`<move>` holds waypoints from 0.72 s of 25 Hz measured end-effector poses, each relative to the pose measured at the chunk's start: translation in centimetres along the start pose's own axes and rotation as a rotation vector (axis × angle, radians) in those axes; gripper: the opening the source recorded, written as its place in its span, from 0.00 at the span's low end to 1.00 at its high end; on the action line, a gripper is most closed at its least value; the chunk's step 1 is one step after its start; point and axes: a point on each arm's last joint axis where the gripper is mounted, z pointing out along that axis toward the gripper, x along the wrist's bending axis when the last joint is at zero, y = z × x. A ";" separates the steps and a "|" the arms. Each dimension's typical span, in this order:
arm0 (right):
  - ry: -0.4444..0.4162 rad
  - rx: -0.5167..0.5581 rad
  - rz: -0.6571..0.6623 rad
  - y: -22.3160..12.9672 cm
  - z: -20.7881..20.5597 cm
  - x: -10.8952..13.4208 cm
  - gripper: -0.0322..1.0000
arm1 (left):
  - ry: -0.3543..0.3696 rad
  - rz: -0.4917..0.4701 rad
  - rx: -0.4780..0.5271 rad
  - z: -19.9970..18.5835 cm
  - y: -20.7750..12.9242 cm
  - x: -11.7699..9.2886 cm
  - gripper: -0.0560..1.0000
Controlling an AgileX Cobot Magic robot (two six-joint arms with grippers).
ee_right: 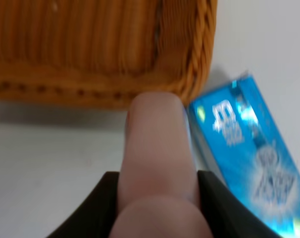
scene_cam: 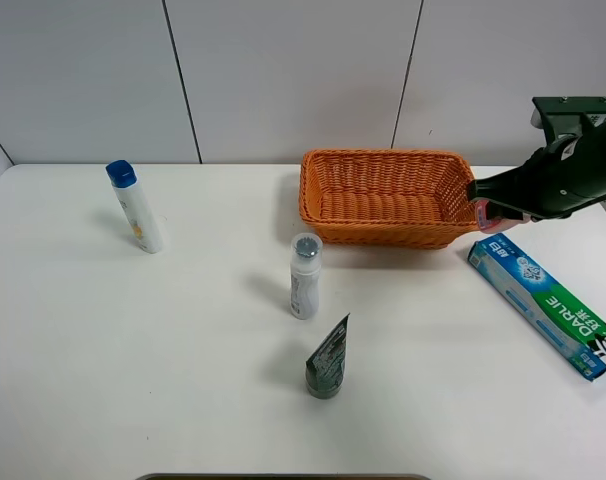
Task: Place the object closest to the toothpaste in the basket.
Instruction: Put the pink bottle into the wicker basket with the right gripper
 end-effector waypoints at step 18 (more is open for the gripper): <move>0.006 -0.183 0.000 0.8 8.0 0.0 0.40 | 0.000 0.000 0.000 0.0 0.0 0.0 0.94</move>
